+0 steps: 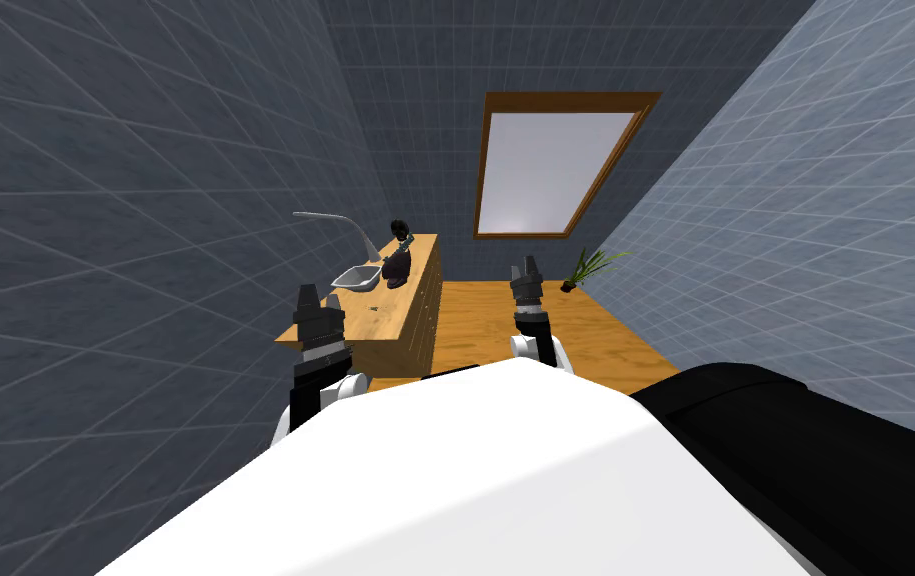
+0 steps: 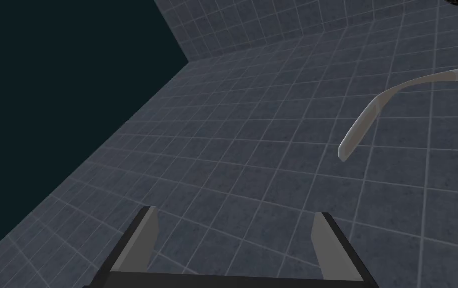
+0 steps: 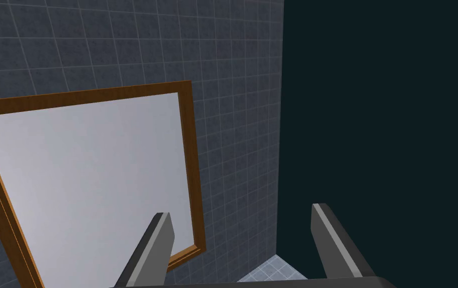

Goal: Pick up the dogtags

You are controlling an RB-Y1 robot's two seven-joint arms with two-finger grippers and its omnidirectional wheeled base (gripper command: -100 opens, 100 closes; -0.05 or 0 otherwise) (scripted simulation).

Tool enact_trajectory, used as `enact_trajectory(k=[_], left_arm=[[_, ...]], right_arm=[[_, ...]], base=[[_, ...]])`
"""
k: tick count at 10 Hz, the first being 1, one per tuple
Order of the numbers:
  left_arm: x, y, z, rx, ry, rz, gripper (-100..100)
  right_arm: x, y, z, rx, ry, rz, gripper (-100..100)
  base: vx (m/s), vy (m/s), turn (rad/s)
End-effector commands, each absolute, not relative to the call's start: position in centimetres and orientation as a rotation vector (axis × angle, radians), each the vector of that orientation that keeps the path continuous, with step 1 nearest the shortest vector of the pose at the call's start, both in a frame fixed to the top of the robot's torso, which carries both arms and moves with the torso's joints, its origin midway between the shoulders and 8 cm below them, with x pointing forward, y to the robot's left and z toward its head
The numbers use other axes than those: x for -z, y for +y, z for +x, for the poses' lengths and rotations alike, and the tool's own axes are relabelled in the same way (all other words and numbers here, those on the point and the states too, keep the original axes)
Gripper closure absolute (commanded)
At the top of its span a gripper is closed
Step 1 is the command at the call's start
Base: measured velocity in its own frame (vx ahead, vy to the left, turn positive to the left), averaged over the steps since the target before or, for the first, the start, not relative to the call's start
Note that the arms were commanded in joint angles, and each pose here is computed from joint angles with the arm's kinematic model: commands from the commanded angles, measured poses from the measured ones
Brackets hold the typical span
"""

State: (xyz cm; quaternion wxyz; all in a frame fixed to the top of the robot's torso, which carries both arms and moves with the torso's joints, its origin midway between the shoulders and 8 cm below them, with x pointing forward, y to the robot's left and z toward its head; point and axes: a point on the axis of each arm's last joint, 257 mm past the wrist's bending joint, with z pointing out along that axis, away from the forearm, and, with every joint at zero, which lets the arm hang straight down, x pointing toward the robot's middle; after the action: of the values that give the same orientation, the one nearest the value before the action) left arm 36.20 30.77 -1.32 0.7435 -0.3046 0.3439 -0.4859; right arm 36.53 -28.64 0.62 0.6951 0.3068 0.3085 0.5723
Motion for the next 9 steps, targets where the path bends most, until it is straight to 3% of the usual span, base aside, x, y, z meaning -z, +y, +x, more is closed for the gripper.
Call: enact_trajectory(k=[1,9], left_arm=[[1.7,31.0,36.5,1.052,0.800,-0.661,-100],[4.5,34.0,38.0,0.969,0.986,-0.737,-100]], right_arm=[[-0.6,-28.6,36.5,-1.277,0.689,0.685,0],[-0.6,-28.6,36.5,-1.277,0.688,0.685,0]], base=[[0.004,-0.025,-0.040],[0.006,-0.063,-0.037]])
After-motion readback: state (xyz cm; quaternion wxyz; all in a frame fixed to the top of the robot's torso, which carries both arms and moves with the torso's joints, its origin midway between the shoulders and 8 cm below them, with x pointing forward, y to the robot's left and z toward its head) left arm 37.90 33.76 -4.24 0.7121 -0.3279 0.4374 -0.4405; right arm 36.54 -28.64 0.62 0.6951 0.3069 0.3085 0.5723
